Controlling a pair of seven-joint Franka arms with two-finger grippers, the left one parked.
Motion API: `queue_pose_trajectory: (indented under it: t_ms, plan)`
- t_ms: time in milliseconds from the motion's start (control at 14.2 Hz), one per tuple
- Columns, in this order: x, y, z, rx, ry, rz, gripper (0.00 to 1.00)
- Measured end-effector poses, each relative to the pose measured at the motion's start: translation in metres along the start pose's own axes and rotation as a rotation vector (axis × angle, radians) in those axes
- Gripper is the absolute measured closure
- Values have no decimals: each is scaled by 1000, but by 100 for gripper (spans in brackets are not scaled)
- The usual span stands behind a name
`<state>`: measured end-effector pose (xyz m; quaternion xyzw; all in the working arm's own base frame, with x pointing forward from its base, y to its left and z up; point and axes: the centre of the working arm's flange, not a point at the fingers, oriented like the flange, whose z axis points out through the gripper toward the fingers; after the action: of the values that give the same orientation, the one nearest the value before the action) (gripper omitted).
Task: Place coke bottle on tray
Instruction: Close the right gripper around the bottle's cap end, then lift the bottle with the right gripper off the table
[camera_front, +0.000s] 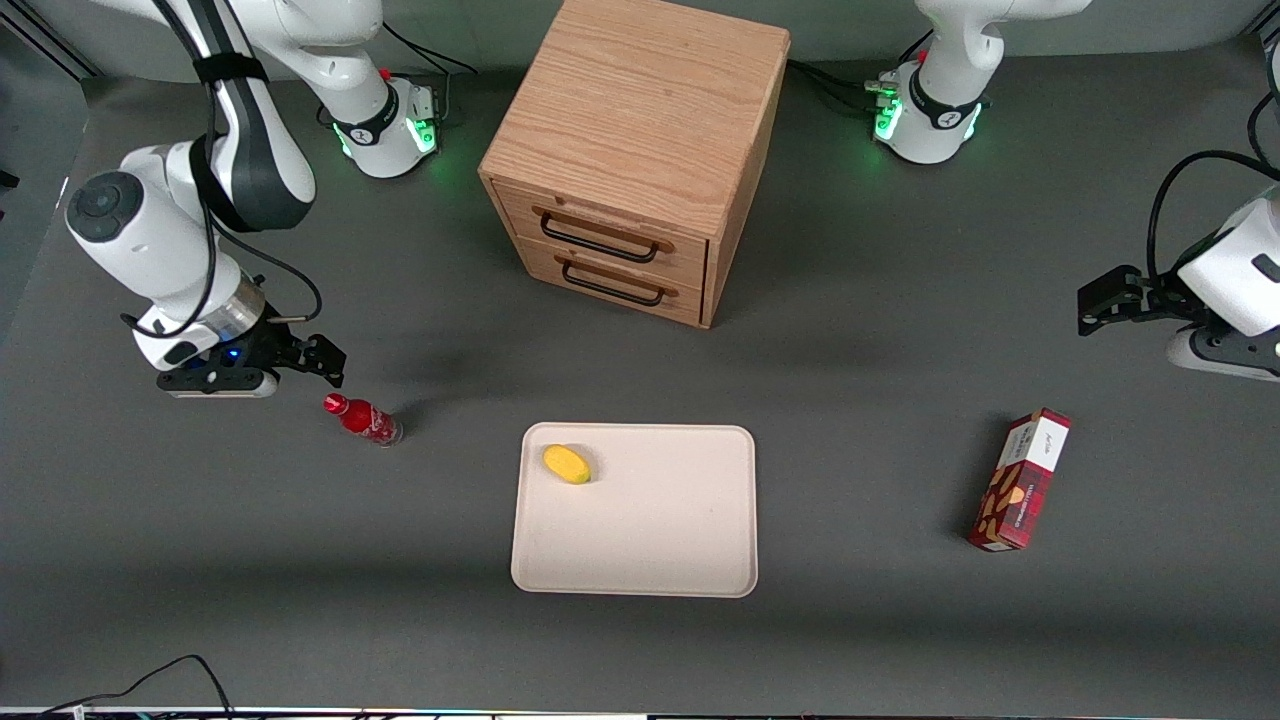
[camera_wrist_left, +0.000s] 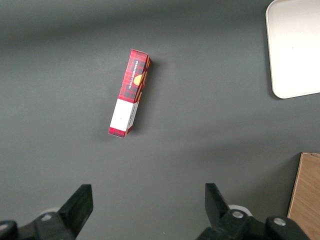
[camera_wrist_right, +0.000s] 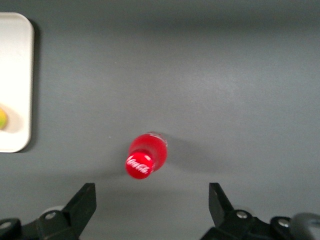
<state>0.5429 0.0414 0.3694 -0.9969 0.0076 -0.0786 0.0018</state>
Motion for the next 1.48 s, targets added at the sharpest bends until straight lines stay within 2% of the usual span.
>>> queue_pose_trajectory:
  t_ms: [422, 984, 1055, 1125, 1195, 1406, 1477]
  plan:
    - [3, -7, 65, 29, -24, -47, 1]
    - [13, -18, 58, 27, -10, -76, 12]
    - [14, -18, 57, 27, -11, -76, 21]
    - [15, -18, 55, 25, -21, -76, 21]
    - [16, -18, 53, 23, -32, -77, 27]
    - [19, -18, 45, 19, -44, -77, 61]
    - [19, -18, 45, 19, -45, -77, 69]
